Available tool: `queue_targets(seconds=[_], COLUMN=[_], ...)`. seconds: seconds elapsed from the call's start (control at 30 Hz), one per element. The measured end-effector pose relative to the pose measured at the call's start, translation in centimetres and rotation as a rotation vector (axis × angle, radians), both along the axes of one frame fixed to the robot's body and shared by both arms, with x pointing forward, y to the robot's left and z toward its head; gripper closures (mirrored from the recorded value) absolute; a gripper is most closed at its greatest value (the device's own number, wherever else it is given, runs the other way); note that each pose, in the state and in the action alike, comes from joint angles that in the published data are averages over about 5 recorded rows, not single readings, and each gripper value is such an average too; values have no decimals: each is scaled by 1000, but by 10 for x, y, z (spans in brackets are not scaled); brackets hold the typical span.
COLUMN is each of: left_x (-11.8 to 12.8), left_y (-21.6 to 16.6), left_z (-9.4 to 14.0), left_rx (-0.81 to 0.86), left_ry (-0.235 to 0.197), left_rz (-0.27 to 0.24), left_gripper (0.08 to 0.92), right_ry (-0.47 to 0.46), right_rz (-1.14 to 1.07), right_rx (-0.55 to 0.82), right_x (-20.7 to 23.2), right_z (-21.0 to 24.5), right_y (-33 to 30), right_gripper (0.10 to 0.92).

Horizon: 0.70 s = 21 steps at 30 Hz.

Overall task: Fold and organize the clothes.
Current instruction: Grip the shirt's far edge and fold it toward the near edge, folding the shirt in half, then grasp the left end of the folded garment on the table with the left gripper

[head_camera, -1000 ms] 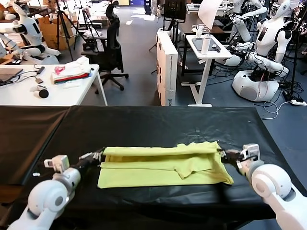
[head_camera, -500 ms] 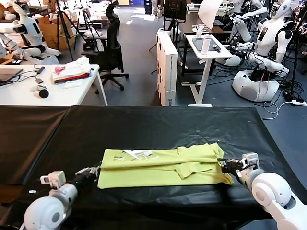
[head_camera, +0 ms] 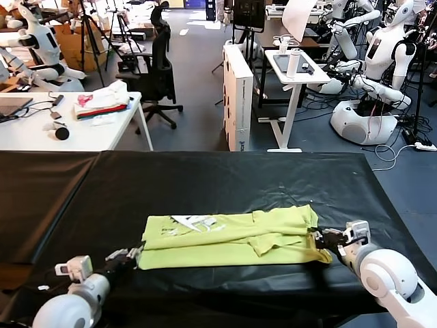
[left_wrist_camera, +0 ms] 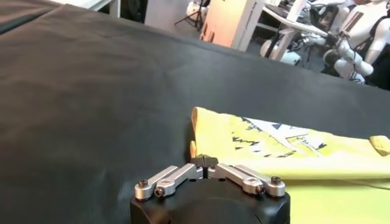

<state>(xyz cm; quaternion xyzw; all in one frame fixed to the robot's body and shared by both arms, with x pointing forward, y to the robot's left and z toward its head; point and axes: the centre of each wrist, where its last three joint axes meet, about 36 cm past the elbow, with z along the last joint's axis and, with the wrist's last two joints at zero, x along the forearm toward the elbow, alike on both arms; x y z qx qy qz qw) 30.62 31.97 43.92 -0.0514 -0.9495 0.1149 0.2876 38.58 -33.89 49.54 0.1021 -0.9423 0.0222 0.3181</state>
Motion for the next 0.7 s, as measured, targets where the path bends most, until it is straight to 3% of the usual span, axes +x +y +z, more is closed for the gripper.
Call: queue_targets(seconds=[0.1,0.2,0.47,0.7], left_x=[3,10,46,80], left_y=[6,12,11,4], left_z=[1,1,-3,-13], left_rx=[6,5,-14,-32], left_ry=[-7,-8,-44,-56], left_rz=[12,30,55,53], left_gripper=[188,107,93,92], right_ry=[-24,-53,-92,-54], right_rz=[-19,-47,-151,-211], right_rx=[16,31,77,121], right_x=[8,18,50,65], right_z=[0,-1,-18,-44], right_y=[-1,-4,-14,-18], right_gripper=[163,122,115,115])
